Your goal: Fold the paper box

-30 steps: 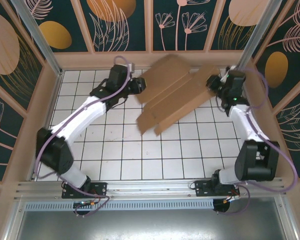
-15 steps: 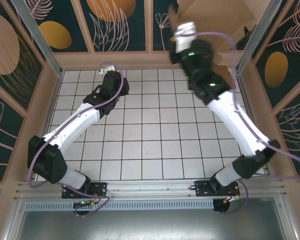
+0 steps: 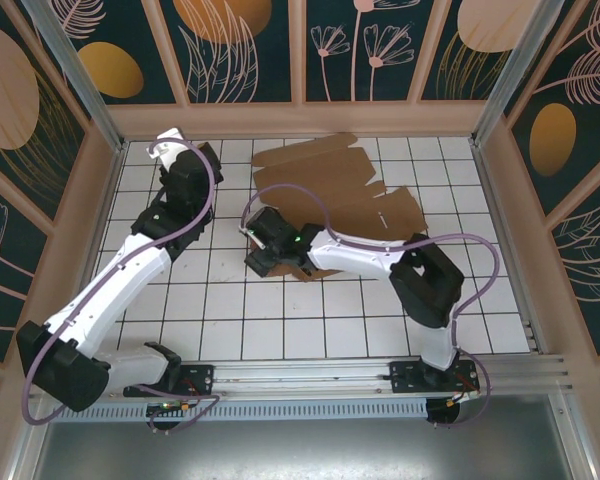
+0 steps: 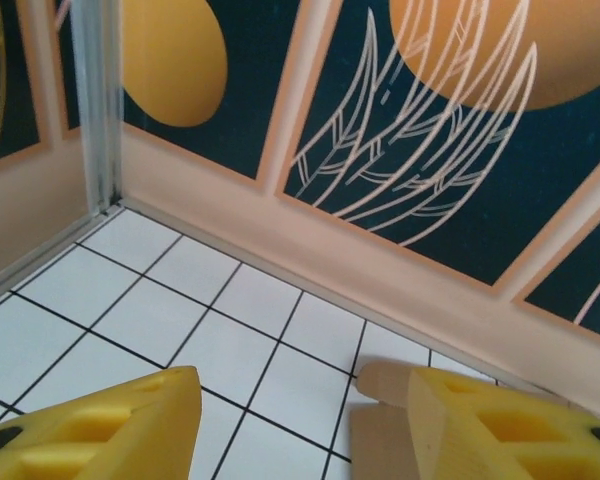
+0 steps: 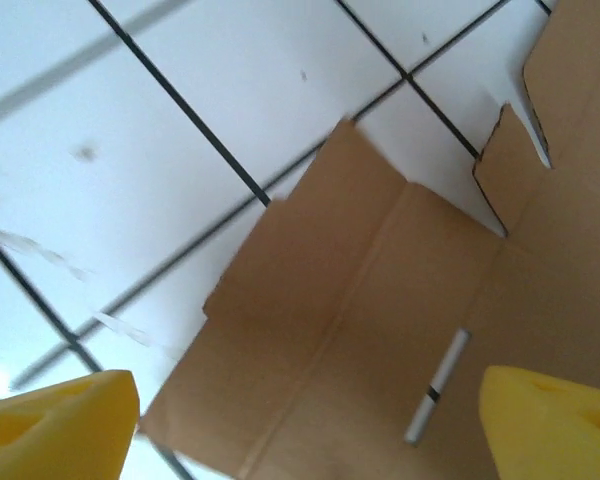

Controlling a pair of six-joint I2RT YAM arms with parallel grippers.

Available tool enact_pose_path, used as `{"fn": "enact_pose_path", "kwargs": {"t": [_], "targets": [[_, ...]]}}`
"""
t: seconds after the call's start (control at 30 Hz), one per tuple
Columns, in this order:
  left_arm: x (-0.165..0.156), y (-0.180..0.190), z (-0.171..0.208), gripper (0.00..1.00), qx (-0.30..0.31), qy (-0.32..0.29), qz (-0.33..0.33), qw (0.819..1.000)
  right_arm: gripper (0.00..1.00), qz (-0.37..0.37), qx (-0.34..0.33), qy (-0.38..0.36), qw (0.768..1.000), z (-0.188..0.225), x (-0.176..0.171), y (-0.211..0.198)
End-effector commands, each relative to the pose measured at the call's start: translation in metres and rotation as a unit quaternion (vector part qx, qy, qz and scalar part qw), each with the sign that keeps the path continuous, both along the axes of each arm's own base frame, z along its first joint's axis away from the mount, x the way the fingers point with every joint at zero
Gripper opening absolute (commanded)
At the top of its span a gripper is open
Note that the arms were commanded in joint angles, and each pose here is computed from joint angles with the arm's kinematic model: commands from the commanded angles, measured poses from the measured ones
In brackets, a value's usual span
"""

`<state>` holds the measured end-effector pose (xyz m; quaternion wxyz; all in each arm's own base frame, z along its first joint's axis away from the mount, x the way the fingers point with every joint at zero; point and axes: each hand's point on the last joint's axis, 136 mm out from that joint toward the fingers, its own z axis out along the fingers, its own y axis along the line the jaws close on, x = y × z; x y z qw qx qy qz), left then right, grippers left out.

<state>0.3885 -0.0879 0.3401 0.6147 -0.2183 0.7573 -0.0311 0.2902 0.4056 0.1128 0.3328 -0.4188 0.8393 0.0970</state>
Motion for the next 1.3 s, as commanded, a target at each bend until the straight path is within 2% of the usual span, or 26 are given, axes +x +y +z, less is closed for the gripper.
{"fn": "enact_pose_path", "kwargs": {"t": [0.0,0.1,0.13,0.17,0.2,0.27,0.3,0.37,0.43,0.53,0.63,0.7,0.87,0.97,1.13,1.2,1.27], "targets": [[0.016,-0.028,-0.024,0.58,0.014,0.024,-0.068,0.997,0.91,-0.016,0.193,0.015,0.981,0.099,0.013,0.0],[0.023,-0.061,-0.04,0.58,0.002,0.042,-0.15,0.988,0.85,-0.065,0.288,0.029,0.955,0.128,0.035,-0.05],[0.024,-0.077,-0.045,0.56,-0.005,0.05,-0.192,0.98,0.8,-0.092,0.302,0.03,0.948,0.127,0.044,-0.068],[0.025,-0.095,-0.053,0.52,-0.014,0.063,-0.234,0.97,0.7,-0.13,0.309,0.031,0.942,0.121,0.054,-0.09],[0.026,-0.111,-0.064,0.46,-0.029,0.084,-0.266,0.96,0.55,-0.177,0.304,0.034,0.935,0.11,0.067,-0.114],[0.025,-0.143,-0.09,0.26,-0.057,0.127,-0.322,0.936,0.23,-0.261,0.269,0.043,0.926,0.081,0.086,-0.158],[0.024,-0.159,-0.104,0.19,-0.067,0.149,-0.346,0.924,0.16,-0.281,0.257,0.059,0.923,0.065,0.089,-0.171],[0.016,-0.193,-0.136,0.02,-0.082,0.198,-0.389,0.896,0.11,-0.33,0.237,0.09,0.909,0.031,0.095,-0.204],[0.007,-0.221,-0.167,0.0,-0.091,0.237,-0.416,0.873,0.03,-0.38,0.198,0.089,0.899,0.002,0.097,-0.228],[-0.004,-0.245,-0.208,0.0,-0.135,0.285,-0.435,0.843,0.0,-0.421,0.099,0.114,0.895,-0.046,0.093,-0.246],[-0.007,-0.251,-0.238,0.0,-0.158,0.319,-0.426,0.832,0.0,-0.41,0.032,0.108,0.905,-0.077,0.081,-0.249],[-0.01,-0.251,-0.254,0.0,-0.163,0.337,-0.421,0.826,0.0,-0.396,0.028,0.127,0.909,-0.091,0.072,-0.244],[-0.018,-0.244,-0.293,0.0,-0.159,0.384,-0.397,0.818,0.0,-0.359,0.069,0.201,0.909,-0.111,0.05,-0.217],[-0.022,-0.24,-0.299,0.0,-0.16,0.393,-0.386,0.819,0.0,-0.325,0.07,0.232,0.914,-0.121,0.033,-0.195],[-0.029,-0.219,-0.293,0.0,-0.138,0.394,-0.361,0.834,0.04,-0.263,0.069,0.264,0.925,-0.121,0.002,-0.16],[-0.031,-0.21,-0.286,0.0,-0.13,0.385,-0.351,0.844,0.06,-0.258,0.077,0.27,0.925,-0.115,-0.004,-0.152],[-0.034,-0.204,-0.281,0.0,-0.136,0.383,-0.348,0.845,0.11,-0.27,0.089,0.257,0.923,-0.103,-0.003,-0.151]]}}
